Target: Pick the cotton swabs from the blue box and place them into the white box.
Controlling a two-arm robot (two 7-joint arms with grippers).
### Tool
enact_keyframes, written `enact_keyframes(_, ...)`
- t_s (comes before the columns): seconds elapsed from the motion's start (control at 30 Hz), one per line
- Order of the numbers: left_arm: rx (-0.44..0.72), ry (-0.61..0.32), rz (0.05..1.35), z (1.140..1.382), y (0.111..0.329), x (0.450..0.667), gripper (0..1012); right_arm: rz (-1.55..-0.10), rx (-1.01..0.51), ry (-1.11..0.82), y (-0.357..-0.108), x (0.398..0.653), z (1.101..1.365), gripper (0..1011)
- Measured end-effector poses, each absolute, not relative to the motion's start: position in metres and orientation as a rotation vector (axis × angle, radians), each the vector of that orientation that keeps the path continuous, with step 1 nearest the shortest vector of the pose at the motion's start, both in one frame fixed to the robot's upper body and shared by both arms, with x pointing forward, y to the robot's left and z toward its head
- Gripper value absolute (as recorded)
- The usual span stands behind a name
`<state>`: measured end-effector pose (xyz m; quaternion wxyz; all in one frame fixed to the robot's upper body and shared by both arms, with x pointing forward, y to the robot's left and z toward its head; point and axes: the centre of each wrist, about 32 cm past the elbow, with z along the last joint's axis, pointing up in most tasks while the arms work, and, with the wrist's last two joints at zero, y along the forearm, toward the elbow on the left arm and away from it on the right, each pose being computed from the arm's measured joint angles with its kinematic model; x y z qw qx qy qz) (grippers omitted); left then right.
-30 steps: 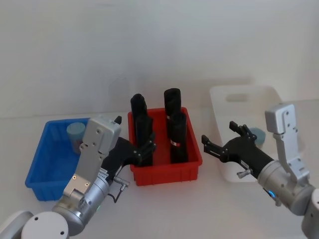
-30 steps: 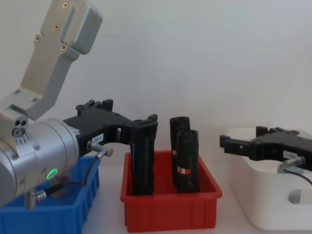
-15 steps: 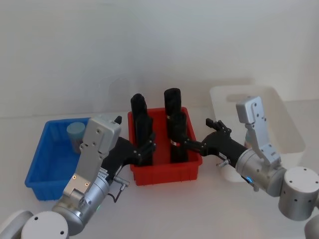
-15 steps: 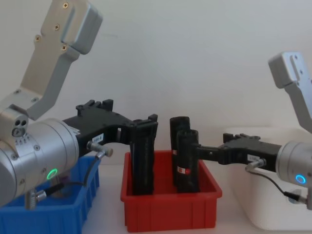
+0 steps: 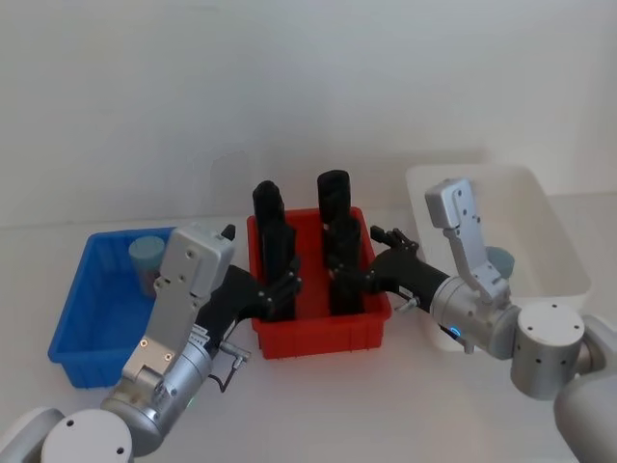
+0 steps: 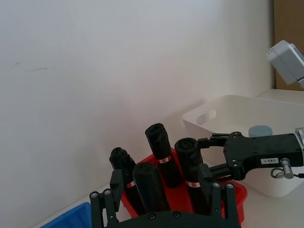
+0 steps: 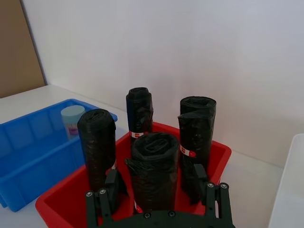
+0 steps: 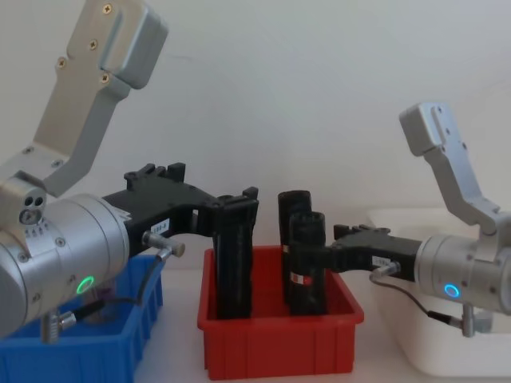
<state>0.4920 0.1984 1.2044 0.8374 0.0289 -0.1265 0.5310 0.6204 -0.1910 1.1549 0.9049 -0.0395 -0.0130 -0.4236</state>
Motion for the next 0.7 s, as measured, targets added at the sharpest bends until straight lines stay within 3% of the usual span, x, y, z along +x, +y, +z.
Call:
enact_keyframes(0.13,0.061,-0.268,1.124,1.204,0.198,0.492,1000,-0.861,-0.081,-0.026,-0.188,0.627,1.153,944)
enact_keyframes(0.57,0.061,-0.268,1.124,1.204,0.198,0.492,1000,-0.833,-0.069,-0.023,-0.179,0.645,1.149,550)
enact_keyframes(0.7,0.061,-0.268,1.124,1.204,0.198,0.492,1000,-0.833,-0.059,-0.024,-0.177,0.646,1.149,508)
